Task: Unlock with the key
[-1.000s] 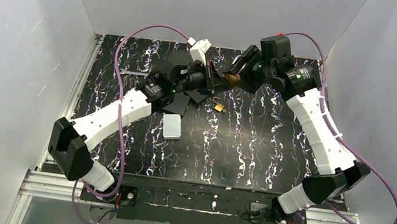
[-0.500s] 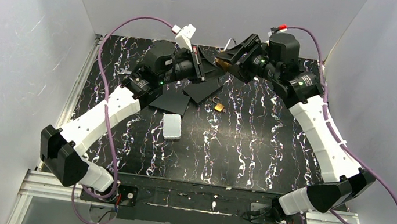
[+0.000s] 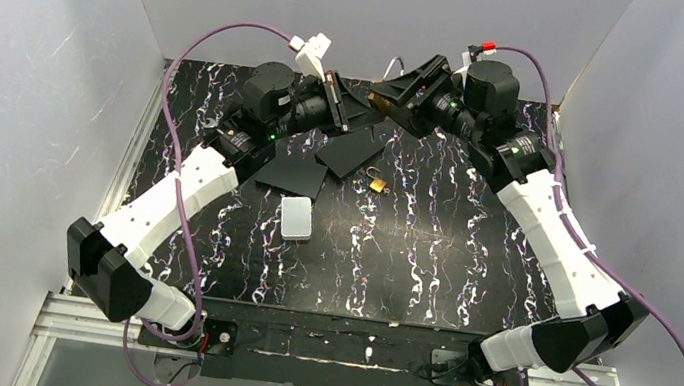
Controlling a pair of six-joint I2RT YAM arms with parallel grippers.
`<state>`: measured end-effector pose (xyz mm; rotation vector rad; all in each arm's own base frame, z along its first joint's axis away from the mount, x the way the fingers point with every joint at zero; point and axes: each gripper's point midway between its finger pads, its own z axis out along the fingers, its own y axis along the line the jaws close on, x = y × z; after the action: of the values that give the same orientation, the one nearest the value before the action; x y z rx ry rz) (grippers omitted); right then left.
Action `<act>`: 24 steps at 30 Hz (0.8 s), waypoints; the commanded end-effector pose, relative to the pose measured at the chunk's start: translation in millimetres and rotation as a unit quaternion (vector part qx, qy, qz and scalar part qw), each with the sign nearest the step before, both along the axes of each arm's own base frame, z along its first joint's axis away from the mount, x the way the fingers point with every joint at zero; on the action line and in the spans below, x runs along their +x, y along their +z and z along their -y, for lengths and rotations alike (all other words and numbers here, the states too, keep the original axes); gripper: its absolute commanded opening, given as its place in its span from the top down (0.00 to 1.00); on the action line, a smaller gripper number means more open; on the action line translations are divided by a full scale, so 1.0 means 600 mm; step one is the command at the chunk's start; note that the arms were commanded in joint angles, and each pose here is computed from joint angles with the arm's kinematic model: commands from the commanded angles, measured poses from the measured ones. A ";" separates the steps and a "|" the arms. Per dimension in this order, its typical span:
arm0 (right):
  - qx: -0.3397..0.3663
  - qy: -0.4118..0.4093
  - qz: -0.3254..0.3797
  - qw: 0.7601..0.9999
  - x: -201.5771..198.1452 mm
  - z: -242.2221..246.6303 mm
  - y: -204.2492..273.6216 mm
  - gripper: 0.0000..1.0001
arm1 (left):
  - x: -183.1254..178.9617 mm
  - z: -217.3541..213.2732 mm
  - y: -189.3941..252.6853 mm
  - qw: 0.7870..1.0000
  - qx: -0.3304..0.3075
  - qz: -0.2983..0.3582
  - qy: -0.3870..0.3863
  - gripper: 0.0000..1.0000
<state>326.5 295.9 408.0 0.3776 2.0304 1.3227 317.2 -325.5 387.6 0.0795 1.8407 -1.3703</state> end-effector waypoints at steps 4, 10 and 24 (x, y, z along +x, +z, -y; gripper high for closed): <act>0.082 0.050 0.081 0.992 -0.053 -0.006 0.115 0.99 | -0.014 -0.025 0.128 0.995 -0.078 0.061 0.007 1.00; 0.102 0.054 0.093 0.989 -0.057 -0.008 0.133 0.99 | -0.015 -0.031 0.153 0.991 -0.123 0.053 -0.003 1.00; 0.134 0.062 0.114 0.982 -0.069 -0.006 0.160 0.99 | -0.026 -0.034 0.178 0.984 -0.164 0.058 -0.027 1.00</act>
<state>317.0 298.5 453.8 0.3400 1.8607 1.4914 319.8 -318.2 434.1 -0.0217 1.7247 -1.5722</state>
